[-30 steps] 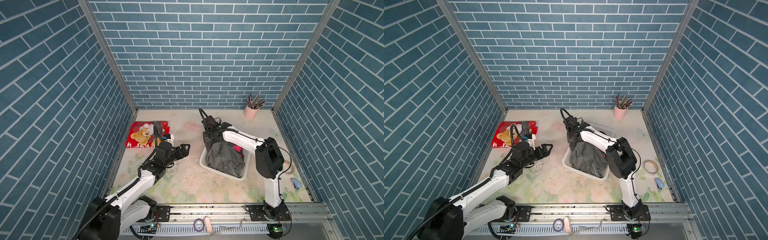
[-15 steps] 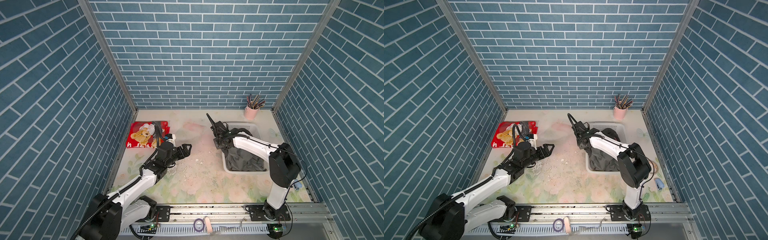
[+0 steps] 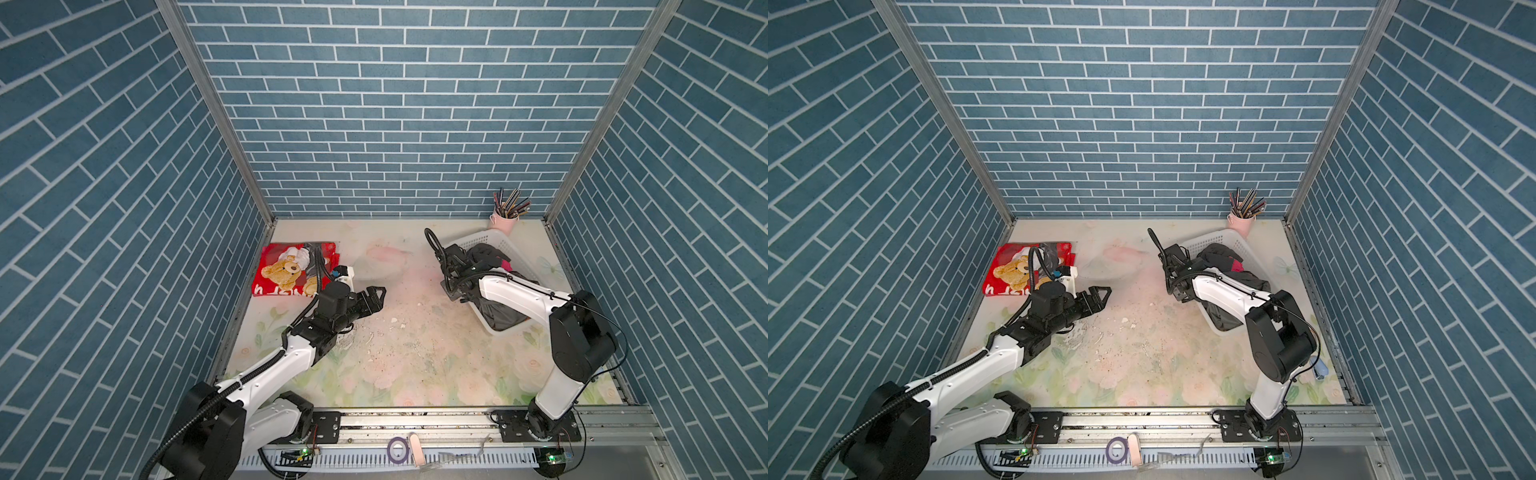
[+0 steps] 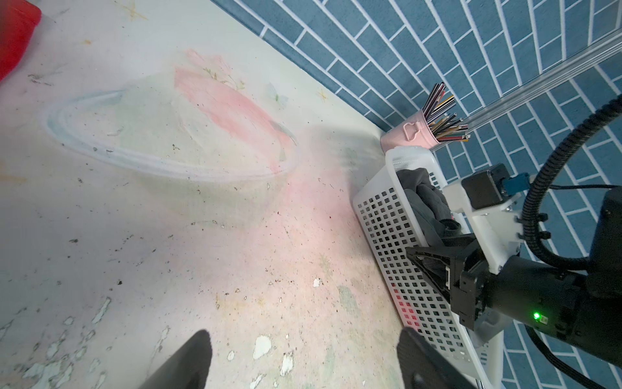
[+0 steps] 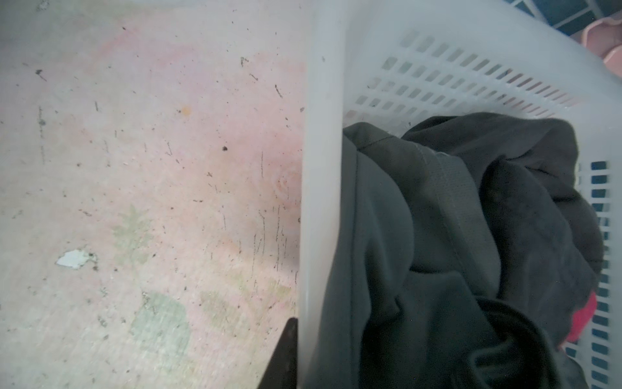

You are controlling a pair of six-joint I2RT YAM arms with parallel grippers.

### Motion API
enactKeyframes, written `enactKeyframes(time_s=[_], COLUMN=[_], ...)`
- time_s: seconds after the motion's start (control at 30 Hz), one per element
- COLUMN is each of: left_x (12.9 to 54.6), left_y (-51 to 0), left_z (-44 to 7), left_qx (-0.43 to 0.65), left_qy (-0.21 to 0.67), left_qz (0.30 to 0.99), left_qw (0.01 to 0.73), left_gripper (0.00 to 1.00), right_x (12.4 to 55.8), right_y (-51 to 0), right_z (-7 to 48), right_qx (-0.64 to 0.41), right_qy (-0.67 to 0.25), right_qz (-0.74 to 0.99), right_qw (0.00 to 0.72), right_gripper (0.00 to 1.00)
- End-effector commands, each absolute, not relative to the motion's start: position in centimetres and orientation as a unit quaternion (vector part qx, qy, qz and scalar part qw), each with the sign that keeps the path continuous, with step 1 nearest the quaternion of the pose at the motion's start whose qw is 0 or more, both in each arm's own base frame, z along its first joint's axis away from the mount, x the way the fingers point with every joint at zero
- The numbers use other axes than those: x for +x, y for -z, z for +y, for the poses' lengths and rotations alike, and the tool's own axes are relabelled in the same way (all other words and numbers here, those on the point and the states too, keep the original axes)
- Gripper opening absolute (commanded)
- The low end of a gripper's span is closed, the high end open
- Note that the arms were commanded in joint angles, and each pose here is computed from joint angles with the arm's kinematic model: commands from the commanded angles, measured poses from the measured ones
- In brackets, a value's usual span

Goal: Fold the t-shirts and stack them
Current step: 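Drag the white basket with the right gripper toward the far corner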

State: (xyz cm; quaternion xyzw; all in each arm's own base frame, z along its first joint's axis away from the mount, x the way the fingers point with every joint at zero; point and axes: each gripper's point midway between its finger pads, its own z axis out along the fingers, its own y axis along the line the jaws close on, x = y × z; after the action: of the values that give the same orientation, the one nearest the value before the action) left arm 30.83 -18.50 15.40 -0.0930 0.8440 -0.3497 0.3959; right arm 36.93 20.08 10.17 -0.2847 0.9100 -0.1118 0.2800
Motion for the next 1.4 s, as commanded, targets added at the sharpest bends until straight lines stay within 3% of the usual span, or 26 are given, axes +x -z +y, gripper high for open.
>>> enactKeyframes(time_s=[0.0, 0.4, 0.7, 1.37], left_x=[31.3, 31.7, 31.8, 35.0], left_y=[-16.7, -17.6, -18.1, -21.9], left_z=[-18.6, -20.8, -21.5, -23.6], left_qx=[-0.092, -0.073, -0.065, -0.042], left_qy=[0.350, 0.355, 0.356, 0.336], left_qz=[0.838, 0.839, 0.841, 0.853], left_qw=[0.409, 0.407, 0.402, 0.398], left_gripper=[0.88, 0.88, 0.88, 0.88], right_x=[37.2, 40.3, 43.5, 47.3], right_y=[-10.3, -14.4, -16.0, -13.6], right_z=[17.3, 9.3, 7.3, 0.6], right_qx=[-0.284, -0.188, -0.171, -0.134], right_qy=[0.144, 0.186, 0.204, 0.280], right_qz=[0.905, 0.891, 0.862, 0.858], right_qw=[0.283, 0.369, 0.432, 0.409], right_gripper=[0.01, 0.00, 0.00, 0.00])
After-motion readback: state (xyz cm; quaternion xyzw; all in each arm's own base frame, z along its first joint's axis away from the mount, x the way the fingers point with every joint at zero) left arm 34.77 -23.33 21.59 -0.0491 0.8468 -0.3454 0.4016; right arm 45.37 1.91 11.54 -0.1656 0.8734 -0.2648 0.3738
